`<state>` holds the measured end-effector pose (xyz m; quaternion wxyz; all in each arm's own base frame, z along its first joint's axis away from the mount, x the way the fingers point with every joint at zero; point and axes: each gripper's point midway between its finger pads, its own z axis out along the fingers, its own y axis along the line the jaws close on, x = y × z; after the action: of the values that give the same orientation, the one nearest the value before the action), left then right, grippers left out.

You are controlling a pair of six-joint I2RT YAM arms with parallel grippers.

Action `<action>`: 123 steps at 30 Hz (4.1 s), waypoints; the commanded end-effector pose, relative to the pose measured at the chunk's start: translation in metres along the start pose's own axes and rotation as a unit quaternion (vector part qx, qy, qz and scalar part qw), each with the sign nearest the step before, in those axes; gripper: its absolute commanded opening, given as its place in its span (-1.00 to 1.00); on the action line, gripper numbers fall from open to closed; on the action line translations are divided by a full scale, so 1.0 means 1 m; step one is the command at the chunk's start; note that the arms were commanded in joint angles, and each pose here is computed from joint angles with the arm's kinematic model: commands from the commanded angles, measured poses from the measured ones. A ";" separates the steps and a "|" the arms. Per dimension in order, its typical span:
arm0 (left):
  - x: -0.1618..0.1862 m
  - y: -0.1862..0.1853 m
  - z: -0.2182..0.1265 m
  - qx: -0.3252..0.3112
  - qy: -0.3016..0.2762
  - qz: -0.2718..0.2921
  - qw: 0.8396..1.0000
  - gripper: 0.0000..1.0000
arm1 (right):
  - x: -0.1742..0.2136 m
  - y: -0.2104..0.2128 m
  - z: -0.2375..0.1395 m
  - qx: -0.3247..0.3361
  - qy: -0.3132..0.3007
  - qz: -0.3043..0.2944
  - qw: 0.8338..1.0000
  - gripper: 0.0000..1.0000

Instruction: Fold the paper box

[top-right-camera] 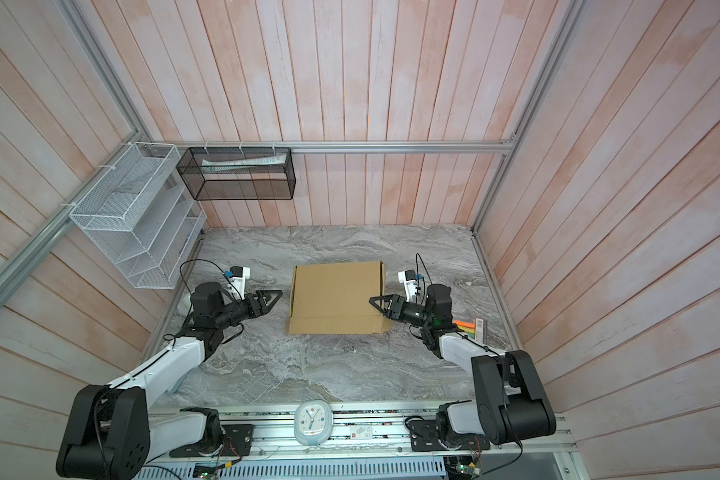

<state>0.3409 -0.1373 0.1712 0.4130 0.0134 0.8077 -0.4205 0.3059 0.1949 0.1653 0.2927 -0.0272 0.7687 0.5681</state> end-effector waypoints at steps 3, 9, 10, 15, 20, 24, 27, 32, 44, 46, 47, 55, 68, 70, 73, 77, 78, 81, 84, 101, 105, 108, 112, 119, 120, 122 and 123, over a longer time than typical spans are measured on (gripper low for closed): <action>-0.008 -0.020 0.001 0.057 -0.004 0.023 0.998 0.76 | -0.014 0.021 -0.003 -0.023 0.001 -0.025 0.999 -0.10; -0.008 -0.025 0.003 0.077 0.000 0.030 0.997 1.00 | -0.021 0.034 -0.007 -0.038 0.000 -0.036 0.999 -0.11; -0.008 -0.025 0.004 0.080 0.001 0.030 0.996 1.00 | -0.023 0.037 -0.007 -0.041 0.000 -0.039 0.998 -0.11; -0.008 -0.030 0.008 0.108 0.006 0.022 0.994 1.00 | -0.025 0.047 -0.010 -0.056 0.004 -0.050 0.997 -0.11; -0.010 -0.043 0.012 0.136 0.014 0.027 0.990 1.00 | -0.022 0.053 -0.011 -0.068 0.012 -0.052 0.996 -0.11; -0.009 -0.058 0.018 0.154 0.026 0.043 0.987 1.00 | -0.022 0.056 -0.011 -0.078 0.014 -0.051 0.996 -0.12; -0.008 -0.065 0.020 0.162 0.031 0.051 0.985 1.00 | -0.022 0.061 -0.012 -0.088 0.016 -0.053 0.995 -0.12; -0.010 -0.073 0.019 0.176 0.030 0.056 0.982 1.00 | -0.021 0.066 -0.013 -0.100 0.023 -0.057 0.993 -0.13; -0.011 -0.077 0.021 0.181 0.037 0.062 0.981 0.99 | -0.021 0.078 -0.016 -0.116 0.024 -0.068 0.991 -0.15; -0.012 -0.079 0.021 0.189 0.037 0.061 0.979 0.96 | -0.022 0.078 -0.016 -0.116 0.024 -0.069 0.991 -0.15; -0.012 -0.080 0.021 0.193 0.037 0.059 0.979 0.95 | -0.022 0.078 -0.016 -0.116 0.024 -0.069 0.991 -0.15; -0.007 -0.095 0.021 0.220 0.054 0.063 0.972 0.82 | -0.026 0.077 -0.014 -0.119 0.020 -0.071 0.990 -0.15; -0.006 -0.108 0.019 0.245 0.060 0.070 0.965 0.53 | -0.031 0.069 -0.007 -0.120 0.022 -0.064 0.990 -0.15; -0.006 -0.110 0.019 0.247 0.059 0.070 0.965 0.51 | -0.031 0.068 -0.006 -0.120 0.023 -0.063 0.990 -0.15; -0.007 -0.111 0.019 0.250 0.058 0.070 0.964 0.42 | -0.031 0.065 -0.005 -0.119 0.024 -0.060 0.991 -0.15; -0.009 -0.113 0.017 0.251 0.055 0.070 0.964 0.37 | -0.031 0.063 -0.004 -0.117 0.025 -0.059 0.991 -0.15; -0.010 -0.114 0.017 0.252 0.053 0.070 0.964 0.35 | -0.030 0.063 -0.004 -0.117 0.026 -0.059 0.991 -0.15; -0.012 -0.116 0.016 0.253 0.051 0.069 0.964 0.27 | -0.030 0.061 -0.003 -0.115 0.027 -0.059 0.991 -0.15; -0.013 -0.117 0.015 0.255 0.049 0.068 0.963 0.18 | -0.030 0.059 -0.002 -0.114 0.027 -0.057 0.991 -0.15; -0.013 -0.124 0.019 0.263 0.054 0.065 0.961 0.40 | -0.032 0.061 0.007 -0.119 0.034 -0.059 0.991 -0.14; -0.014 -0.126 0.019 0.265 0.053 0.066 0.961 0.39 | -0.031 0.063 0.010 -0.123 0.036 -0.059 0.990 -0.14; -0.014 -0.127 0.019 0.265 0.054 0.065 0.961 0.32 | -0.031 0.062 0.011 -0.123 0.036 -0.057 0.990 -0.14; -0.014 -0.127 0.019 0.264 0.053 0.064 0.961 0.16 | -0.030 0.062 0.013 -0.124 0.038 -0.057 0.990 -0.14; -0.016 -0.127 0.019 0.265 0.051 0.061 0.961 0.03 | -0.029 0.063 0.015 -0.124 0.040 -0.056 0.990 -0.14; -0.016 -0.127 0.020 0.265 0.052 0.061 0.961 0.03 | -0.029 0.063 0.016 -0.125 0.040 -0.056 0.990 -0.13; -0.016 -0.127 0.020 0.264 0.052 0.059 0.961 0.03 | -0.029 0.063 0.016 -0.125 0.040 -0.057 0.990 -0.13; -0.016 -0.127 0.020 0.264 0.052 0.059 0.961 0.03 | -0.029 0.064 0.016 -0.125 0.040 -0.057 0.990 -0.12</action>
<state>0.3251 -0.2135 0.2392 0.3512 0.1312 0.7170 -0.5877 0.3118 0.2096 0.2274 0.2945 -0.1267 0.7008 0.6373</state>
